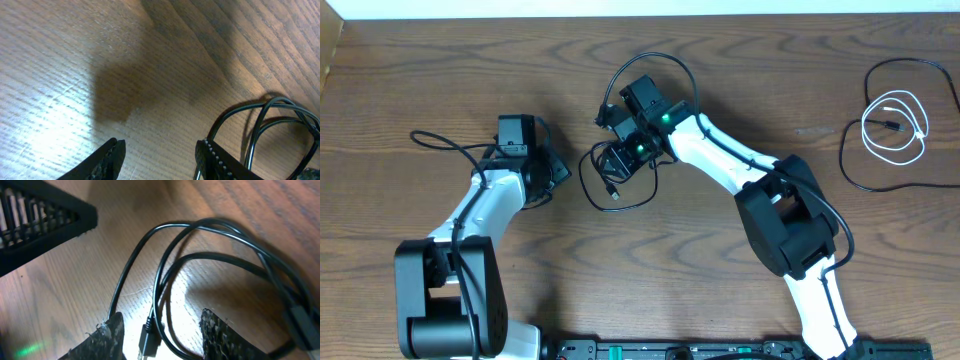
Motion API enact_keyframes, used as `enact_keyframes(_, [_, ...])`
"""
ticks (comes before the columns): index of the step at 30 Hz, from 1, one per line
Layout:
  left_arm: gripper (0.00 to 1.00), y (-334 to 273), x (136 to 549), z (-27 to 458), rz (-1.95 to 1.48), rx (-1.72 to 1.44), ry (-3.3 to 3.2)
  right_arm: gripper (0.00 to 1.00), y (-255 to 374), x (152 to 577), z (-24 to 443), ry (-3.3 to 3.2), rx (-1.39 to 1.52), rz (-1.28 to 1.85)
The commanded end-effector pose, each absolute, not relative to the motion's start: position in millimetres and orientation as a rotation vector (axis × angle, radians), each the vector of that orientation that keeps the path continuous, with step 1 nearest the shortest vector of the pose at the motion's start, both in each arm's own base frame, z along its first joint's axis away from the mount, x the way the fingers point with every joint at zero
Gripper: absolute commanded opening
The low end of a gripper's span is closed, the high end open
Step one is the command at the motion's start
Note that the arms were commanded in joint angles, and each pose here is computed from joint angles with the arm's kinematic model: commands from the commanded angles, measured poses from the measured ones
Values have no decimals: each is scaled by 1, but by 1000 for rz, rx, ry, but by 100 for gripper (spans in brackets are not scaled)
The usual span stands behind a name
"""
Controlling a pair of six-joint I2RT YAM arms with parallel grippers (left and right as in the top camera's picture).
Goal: Untangle cables
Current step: 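Grasp the black cable near the coil with the right gripper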
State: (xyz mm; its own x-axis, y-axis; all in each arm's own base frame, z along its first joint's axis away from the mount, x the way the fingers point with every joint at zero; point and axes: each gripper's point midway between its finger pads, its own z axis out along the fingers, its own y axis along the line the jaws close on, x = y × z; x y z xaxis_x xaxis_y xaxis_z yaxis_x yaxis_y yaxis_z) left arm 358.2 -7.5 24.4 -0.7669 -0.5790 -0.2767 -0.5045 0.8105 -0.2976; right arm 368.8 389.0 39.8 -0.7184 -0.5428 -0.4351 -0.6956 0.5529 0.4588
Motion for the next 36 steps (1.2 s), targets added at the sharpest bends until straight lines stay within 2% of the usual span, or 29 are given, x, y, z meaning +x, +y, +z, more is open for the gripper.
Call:
enact_keyframes(1, [52,-14,358,12,-352,-837,2668,46,399,357,29,2534,-1112,938])
enact_keyframes(7, [52,-19,361,9,-396,-830,2674,45,401,351,1,2581,-1130,890])
enact_keyframes(11, [52,-19,361,9,-395,-830,2673,37,401,350,-7,2592,-1135,885])
enact_keyframes(12, [52,-19,361,9,-395,-830,2673,34,401,350,-8,2593,-1134,878])
enact_keyframes(13, [52,-19,361,9,-396,-829,2671,25,400,351,-8,2594,-1131,865])
enact_keyframes(14, [52,-19,362,9,-396,-828,2670,12,399,352,-9,2595,-1131,859])
enact_keyframes(15, [52,-19,362,9,-397,-828,2669,2,399,352,-9,2594,-1130,857])
enact_keyframes(16, [52,-19,362,10,-399,-826,2666,1,398,354,-9,2596,-1124,857])
enact_keyframes(19, [53,-25,365,12,-457,-811,2663,1,394,360,-2,2589,-1101,899])
enact_keyframes(24, [61,-40,369,18,-584,-755,2654,1,393,364,22,2525,-1065,1150])
enact_keyframes(31, [63,-51,371,23,-668,-670,2657,1,384,374,68,2317,-1020,1579])
enact_keyframes(36, [64,-53,371,24,-678,-647,2656,1,381,375,81,2244,-1022,1674])
